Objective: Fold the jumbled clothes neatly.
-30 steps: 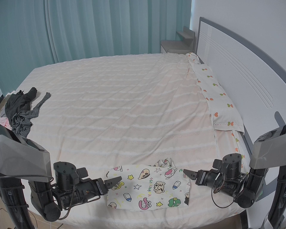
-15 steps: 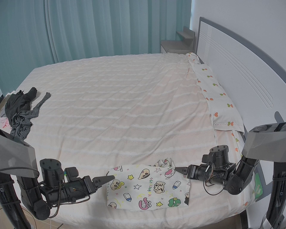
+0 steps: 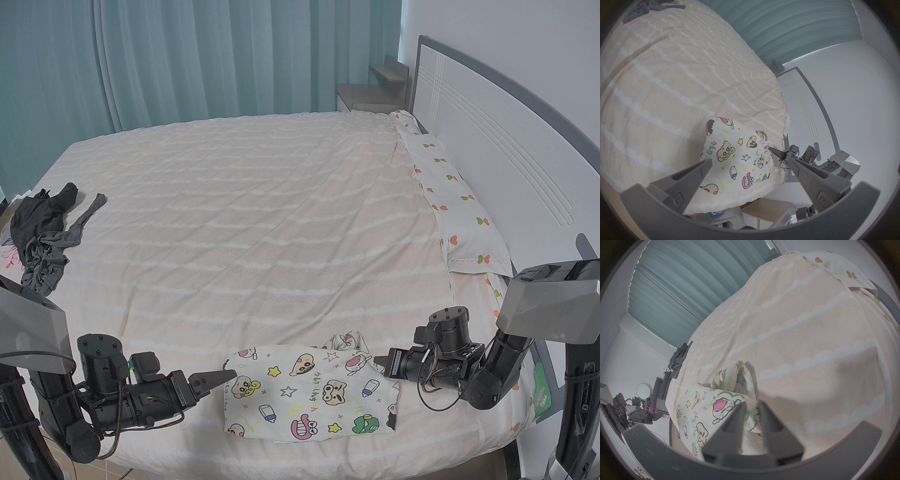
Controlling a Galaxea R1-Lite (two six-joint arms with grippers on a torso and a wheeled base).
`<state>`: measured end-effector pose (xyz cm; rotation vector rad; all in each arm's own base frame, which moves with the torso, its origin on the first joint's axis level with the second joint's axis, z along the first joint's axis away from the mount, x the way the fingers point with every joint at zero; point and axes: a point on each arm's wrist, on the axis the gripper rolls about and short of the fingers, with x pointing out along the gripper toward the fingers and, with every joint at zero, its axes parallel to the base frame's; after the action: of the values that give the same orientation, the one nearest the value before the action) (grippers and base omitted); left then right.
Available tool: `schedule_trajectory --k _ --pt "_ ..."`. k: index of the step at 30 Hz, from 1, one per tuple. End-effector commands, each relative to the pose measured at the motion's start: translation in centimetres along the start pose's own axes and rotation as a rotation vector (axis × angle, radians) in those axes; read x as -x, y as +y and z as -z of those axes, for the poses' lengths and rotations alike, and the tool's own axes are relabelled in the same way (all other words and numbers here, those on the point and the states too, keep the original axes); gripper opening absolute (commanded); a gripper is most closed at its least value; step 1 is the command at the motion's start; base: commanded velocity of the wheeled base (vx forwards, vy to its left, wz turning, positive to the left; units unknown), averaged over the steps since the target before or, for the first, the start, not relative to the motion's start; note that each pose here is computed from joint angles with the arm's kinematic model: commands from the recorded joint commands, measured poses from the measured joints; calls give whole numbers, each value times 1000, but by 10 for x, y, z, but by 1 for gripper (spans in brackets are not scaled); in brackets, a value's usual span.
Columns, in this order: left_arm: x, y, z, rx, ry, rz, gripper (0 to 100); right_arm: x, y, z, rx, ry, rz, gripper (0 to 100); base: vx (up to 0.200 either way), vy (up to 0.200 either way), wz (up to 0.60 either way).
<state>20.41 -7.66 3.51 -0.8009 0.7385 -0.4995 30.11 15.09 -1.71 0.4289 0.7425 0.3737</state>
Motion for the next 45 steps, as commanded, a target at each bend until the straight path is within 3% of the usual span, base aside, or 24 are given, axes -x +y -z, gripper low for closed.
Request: schedule_trajectory --k 1,8,16,27,28,36,39,45 --pt "-1 1 0 1 1 -2 100 2 -1 1 -1 3 3 0 0 0 0" --pt "-1 2 1 1 8 -7 100 16 1 -5 -5 -29 0 0 0 0 0" --pt "-3 4 3 -20 19 -17 100 19 -4 -18 -3 -181 -30 0 0 0 0" --pt "-3 5 4 -19 22 -20 100 14 -15 -17 -17 -183 -6 0 0 0 0" --pt "-4 5 4 -19 23 -21 100 14 -16 -18 -19 -187 -3 100 0 0 0" --pt "-3 4 3 -24 14 -22 100 22 -28 -30 -37 -267 -1 100 0 0 0" --pt "-1 -4 -3 -71 -46 -9 100 52 -27 -37 -45 -313 4 100 0 0 0" --pt "28 -40 -9 -241 -190 91 100 147 -5 -48 -33 -451 -33 100 0 0 0"
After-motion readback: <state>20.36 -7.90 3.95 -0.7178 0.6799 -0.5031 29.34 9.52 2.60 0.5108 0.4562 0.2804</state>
